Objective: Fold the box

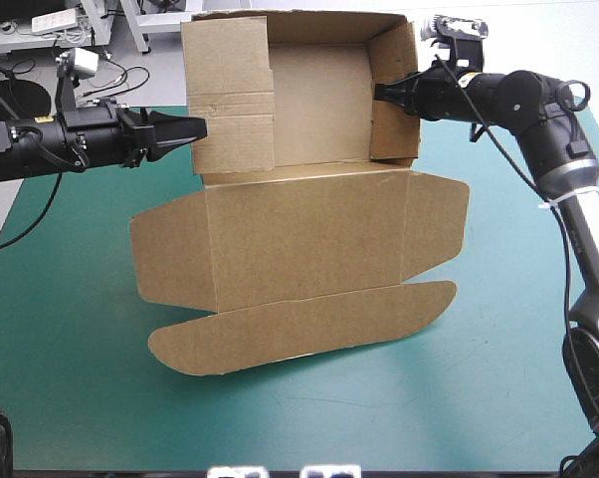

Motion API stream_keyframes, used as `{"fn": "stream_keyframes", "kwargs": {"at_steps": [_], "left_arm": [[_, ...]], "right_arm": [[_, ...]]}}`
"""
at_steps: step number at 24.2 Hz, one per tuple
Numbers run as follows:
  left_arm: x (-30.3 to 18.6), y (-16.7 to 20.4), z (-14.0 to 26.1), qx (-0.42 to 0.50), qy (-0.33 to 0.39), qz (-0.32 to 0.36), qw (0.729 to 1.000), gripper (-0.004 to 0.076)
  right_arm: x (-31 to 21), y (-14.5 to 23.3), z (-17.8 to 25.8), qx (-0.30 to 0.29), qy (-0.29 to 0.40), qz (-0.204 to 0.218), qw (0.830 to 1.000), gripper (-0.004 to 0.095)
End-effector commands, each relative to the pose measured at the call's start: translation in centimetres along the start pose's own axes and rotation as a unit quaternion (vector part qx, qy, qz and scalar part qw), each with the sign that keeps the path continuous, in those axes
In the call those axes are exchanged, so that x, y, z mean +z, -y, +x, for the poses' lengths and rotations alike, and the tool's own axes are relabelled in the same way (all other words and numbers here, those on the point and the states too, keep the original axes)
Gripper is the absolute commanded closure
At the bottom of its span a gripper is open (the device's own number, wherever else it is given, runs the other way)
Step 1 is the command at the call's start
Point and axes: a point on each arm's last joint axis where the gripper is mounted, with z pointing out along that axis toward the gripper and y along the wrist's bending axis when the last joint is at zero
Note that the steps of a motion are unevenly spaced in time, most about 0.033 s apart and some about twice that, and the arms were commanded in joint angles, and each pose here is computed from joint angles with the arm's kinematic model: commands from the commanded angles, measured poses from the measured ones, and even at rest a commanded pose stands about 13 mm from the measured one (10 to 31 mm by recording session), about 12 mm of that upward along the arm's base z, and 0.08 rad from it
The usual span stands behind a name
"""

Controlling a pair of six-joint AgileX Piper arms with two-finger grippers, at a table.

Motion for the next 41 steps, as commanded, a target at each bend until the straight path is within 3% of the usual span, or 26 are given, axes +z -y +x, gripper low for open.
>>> {"fn": "stream_keyframes", "kwargs": {"at_steps": [1, 12, 14, 16, 17, 18, 19, 23, 26, 31, 36, 41], "left_arm": [[-0.9, 1.7, -0.4, 0.030, 0.012, -0.006, 0.999, 0.0287], [-1.1, -0.3, -0.5, 0.056, 0.011, -0.119, 0.991, 0.0297], [-1.2, -0.6, -0.6, 0.043, 0.017, -0.134, 0.990, 0.0372], [-1.3, -0.8, -0.8, 0.046, 0.026, -0.145, 0.988, 0.0510], [-1.3, -1.0, -0.9, 0.054, 0.030, -0.161, 0.985, 0.0641], [-1.2, -1.0, -0.9, 0.060, 0.030, -0.168, 0.983, 0.0713], [-0.9, -1.2, -1.0, 0.064, 0.035, -0.188, 0.980, 0.0733], [1.3, 0.2, -0.2, 0.077, 0.003, -0.192, 0.978, 0.0734], [3.8, 0.8, 1.1, 0.100, -0.053, -0.242, 0.964, 0.0734], [8.1, 0.1, 3.0, 0.077, -0.123, -0.265, 0.953, 0.0734], [13.4, -2.9, 6.4, 0.035, -0.235, -0.291, 0.927, 0.0733], [15.5, -4.4, 7.5, 0.012, -0.251, -0.306, 0.918, 0.0734]], "right_arm": [[-2.1, -2.6, -1.7, -0.005, 0.065, -0.029, 0.997, 0.0908], [-1.3, -5.9, -0.6, -0.040, 0.047, -0.049, 0.997, 0.0908], [-1.3, -6.1, -0.6, -0.032, 0.050, -0.051, 0.997, 0.0908], [-1.2, -6.4, -0.4, -0.031, 0.046, -0.054, 0.997, 0.0908], [-1.1, -6.7, -0.2, -0.037, 0.037, -0.056, 0.997, 0.0908], [-1.1, -6.9, 0.0, -0.039, 0.032, -0.056, 0.997, 0.0908], [-0.9, -7.2, 0.4, -0.048, 0.017, -0.045, 0.998, 0.0908], [-0.9, -6.9, 2.4, -0.053, -0.077, 0.019, 0.995, 0.0908], [-1.3, -6.0, 3.8, -0.057, -0.162, 0.063, 0.983, 0.0908], [-1.1, -5.1, 5.0, -0.053, -0.217, 0.103, 0.969, 0.0908], [1.5, -4.1, 7.4, -0.030, -0.273, 0.111, 0.955, 0.0909], [5.2, -3.3, 9.9, 0.003, -0.302, 0.092, 0.949, 0.0909]]}}
